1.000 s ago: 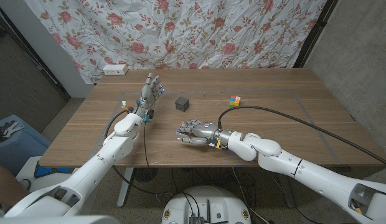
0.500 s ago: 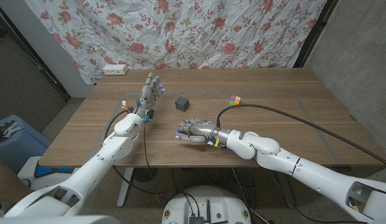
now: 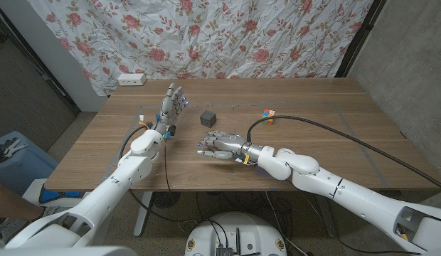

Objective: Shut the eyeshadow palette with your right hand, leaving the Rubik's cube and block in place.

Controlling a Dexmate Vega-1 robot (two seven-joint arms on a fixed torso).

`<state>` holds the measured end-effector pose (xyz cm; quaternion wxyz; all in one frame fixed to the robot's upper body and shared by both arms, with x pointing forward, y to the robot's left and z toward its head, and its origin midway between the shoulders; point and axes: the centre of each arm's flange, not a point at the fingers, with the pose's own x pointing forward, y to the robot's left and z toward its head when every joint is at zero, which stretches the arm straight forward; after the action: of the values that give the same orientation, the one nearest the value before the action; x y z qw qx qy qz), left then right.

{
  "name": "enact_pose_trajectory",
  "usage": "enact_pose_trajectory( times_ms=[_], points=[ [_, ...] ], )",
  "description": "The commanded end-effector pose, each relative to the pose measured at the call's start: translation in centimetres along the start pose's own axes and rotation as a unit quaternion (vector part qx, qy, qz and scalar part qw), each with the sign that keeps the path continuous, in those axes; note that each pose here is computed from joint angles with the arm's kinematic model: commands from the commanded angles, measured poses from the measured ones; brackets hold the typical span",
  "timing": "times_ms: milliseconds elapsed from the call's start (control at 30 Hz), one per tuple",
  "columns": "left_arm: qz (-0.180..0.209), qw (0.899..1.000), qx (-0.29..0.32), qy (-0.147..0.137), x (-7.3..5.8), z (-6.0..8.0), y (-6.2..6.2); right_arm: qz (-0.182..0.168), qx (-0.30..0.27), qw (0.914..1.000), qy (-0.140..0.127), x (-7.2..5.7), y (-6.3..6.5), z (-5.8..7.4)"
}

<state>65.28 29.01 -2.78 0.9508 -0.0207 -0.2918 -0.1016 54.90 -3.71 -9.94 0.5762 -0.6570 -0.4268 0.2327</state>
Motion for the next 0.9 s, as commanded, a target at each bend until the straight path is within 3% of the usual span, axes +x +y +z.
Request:
enact_pose_trajectory(
  times_ms=[33, 900],
  points=[
    [0.0, 1.0, 0.0, 0.0, 0.0, 0.0, 0.0, -0.041, 0.028, 0.9987, -0.008, -0.2, -1.8, -0.2],
    [0.0, 1.0, 0.0, 0.0, 0.0, 0.0, 0.0, -0.086, 0.075, 0.9931, 0.027, -1.4, -6.2, -4.3]
  ],
)
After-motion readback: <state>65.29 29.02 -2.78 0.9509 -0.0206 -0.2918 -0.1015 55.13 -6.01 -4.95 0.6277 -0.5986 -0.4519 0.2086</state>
